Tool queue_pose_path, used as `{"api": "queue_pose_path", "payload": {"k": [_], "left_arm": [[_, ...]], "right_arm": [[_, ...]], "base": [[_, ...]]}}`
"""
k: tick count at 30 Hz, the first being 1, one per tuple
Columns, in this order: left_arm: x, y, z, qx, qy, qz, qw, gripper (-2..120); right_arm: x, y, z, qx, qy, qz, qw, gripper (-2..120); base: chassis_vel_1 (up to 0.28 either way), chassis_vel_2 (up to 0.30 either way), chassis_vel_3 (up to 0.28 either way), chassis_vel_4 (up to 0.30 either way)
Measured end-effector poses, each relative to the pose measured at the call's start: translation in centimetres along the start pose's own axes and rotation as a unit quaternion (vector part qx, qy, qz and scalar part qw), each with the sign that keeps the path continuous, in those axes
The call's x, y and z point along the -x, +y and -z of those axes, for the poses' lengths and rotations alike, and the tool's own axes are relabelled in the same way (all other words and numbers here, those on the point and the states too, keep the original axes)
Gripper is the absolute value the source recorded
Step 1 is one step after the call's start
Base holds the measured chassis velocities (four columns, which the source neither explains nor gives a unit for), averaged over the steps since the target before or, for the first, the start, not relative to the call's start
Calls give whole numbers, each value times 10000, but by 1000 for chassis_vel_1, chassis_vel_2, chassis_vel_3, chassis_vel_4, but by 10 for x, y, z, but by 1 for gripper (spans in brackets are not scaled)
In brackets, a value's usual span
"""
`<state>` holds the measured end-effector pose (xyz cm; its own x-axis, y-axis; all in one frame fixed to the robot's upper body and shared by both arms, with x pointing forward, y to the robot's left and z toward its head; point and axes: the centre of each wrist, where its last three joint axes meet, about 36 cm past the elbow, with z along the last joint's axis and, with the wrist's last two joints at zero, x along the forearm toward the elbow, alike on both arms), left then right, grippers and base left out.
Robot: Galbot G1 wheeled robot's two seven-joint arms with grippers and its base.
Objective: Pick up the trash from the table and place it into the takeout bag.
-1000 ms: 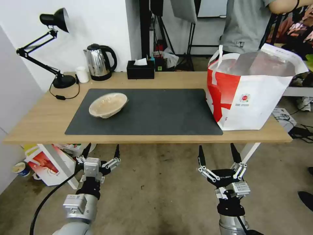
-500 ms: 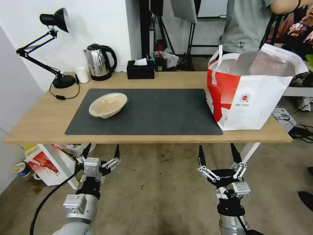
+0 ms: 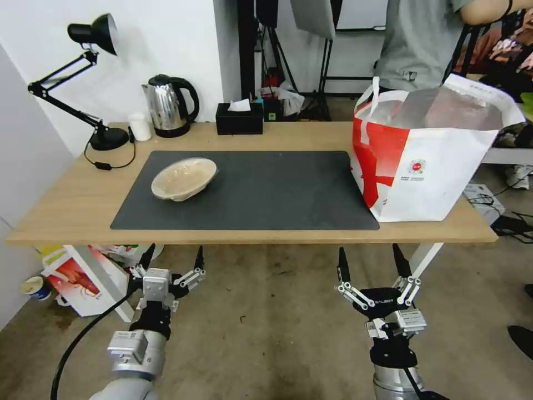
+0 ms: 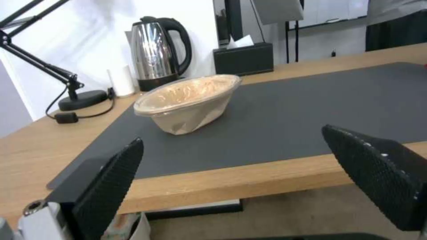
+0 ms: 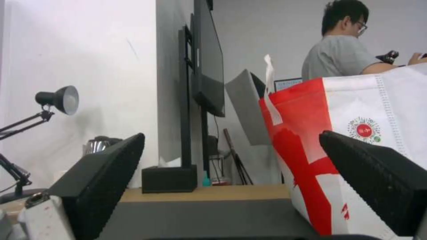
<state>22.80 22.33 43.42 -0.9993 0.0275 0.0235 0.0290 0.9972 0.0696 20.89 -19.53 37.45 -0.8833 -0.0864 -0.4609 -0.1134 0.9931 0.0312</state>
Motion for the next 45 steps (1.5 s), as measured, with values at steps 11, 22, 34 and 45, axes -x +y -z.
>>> {"api": "queue_pose_path", "payload": {"k": [11,22,34,45], "left_arm": [[0,0,0,0,0,0,10000,100],[5,7,-19,51,-274,116,9995,100],[17,36,-80,213,-1203,564,9909,100],[21,65,-132,391,-2033,998,9732,100]], "right_arm": [[0,0,0,0,1,0,10000,100],[0,0,0,0,2,0,10000,100],[0,0,0,0,1,0,10000,100],[0,0,0,0,2,0,10000,100]], "base": [[0,0,0,0],[0,0,0,0],[0,0,0,0],[0,0,0,0]]}}
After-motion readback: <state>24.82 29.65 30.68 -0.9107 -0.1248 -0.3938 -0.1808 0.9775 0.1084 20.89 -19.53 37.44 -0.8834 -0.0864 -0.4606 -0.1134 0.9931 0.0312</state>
